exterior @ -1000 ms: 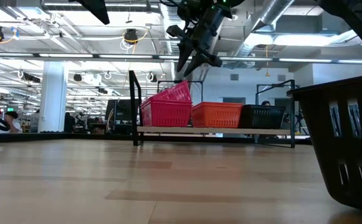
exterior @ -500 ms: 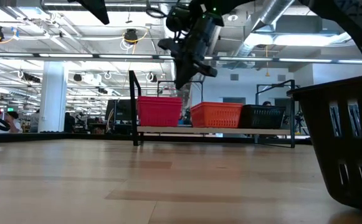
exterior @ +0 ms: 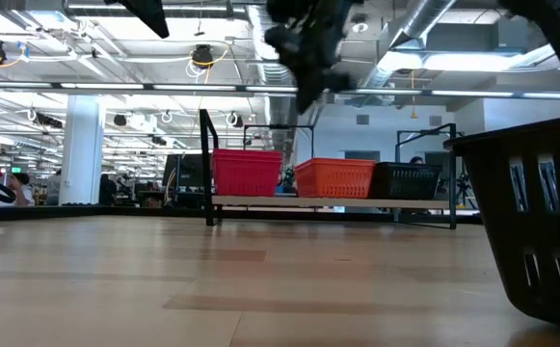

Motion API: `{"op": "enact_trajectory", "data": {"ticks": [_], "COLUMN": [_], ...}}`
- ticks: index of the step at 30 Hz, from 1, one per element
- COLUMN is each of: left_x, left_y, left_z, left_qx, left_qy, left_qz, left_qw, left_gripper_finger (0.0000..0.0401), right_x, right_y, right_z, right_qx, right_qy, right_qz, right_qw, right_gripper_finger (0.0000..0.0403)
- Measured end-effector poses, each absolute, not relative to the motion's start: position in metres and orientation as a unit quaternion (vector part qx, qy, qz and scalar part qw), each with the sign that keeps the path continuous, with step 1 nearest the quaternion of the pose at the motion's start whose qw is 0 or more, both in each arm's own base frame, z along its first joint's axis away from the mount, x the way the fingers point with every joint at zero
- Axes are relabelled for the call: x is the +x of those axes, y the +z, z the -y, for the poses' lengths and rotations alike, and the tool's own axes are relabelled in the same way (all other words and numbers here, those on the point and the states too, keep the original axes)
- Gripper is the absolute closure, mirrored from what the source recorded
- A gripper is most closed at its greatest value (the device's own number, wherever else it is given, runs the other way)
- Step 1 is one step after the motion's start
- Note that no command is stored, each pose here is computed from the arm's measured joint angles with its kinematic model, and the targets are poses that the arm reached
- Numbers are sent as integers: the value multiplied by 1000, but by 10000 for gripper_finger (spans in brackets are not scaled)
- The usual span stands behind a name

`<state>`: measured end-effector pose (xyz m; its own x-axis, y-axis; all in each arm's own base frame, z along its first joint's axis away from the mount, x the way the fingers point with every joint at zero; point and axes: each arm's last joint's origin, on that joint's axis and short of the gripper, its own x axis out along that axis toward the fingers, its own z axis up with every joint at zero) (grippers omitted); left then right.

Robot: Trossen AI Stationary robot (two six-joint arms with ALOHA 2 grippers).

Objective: Stack baskets on shelf by color
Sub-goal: Stack the red bin into the red bin on the shelf, then stack the orange bin into the orange bin on the shelf

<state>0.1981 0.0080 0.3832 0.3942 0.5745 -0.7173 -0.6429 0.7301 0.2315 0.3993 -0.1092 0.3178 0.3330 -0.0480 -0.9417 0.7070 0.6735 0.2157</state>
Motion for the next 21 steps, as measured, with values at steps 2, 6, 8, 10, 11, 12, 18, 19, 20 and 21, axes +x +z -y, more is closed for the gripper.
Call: {"op": "enact_trajectory", "data": {"ticks": [2,6,8,10,11,12,18,19,20,21], "left_x": [198,199,199,199,199,199,199,199,199,199], "left_y": [382,377,375,375,375,375,375,375,375,375], "left_z": [-8,-8,-8,-8,-8,-8,-8,-8,-8,-8], "left_qx": [-40,-36,-34,-32,-32,-32,-25,-25,-25,-25], "left_qy": [365,365,365,365,365,365,361,361,361,361], "left_qz": [-413,-421,-425,-426,-426,-426,-429,-429,-429,-429], "left_qw": [833,829,828,827,827,827,828,828,828,828], "left_gripper_finger": [401,401,401,401,401,401,401,401,401,401], "right_x": [386,361,355,348,344,340,325,323,321,318], "right_y": [328,348,357,365,369,372,376,376,375,373], "right_z": [88,39,15,-7,-18,-28,-85,-94,-102,-111], "right_qx": [306,280,277,277,278,278,250,241,233,224], "right_qy": [-261,-295,-288,-272,-266,-261,-200,-187,-175,-165], "right_qz": [-552,-588,-579,-571,-571,-571,-589,-595,-600,-605], "right_qw": [730,699,710,723,725,727,742,744,745,746], "right_gripper_finger": [387,392,392,390,388,386,380,380,381,382]}}
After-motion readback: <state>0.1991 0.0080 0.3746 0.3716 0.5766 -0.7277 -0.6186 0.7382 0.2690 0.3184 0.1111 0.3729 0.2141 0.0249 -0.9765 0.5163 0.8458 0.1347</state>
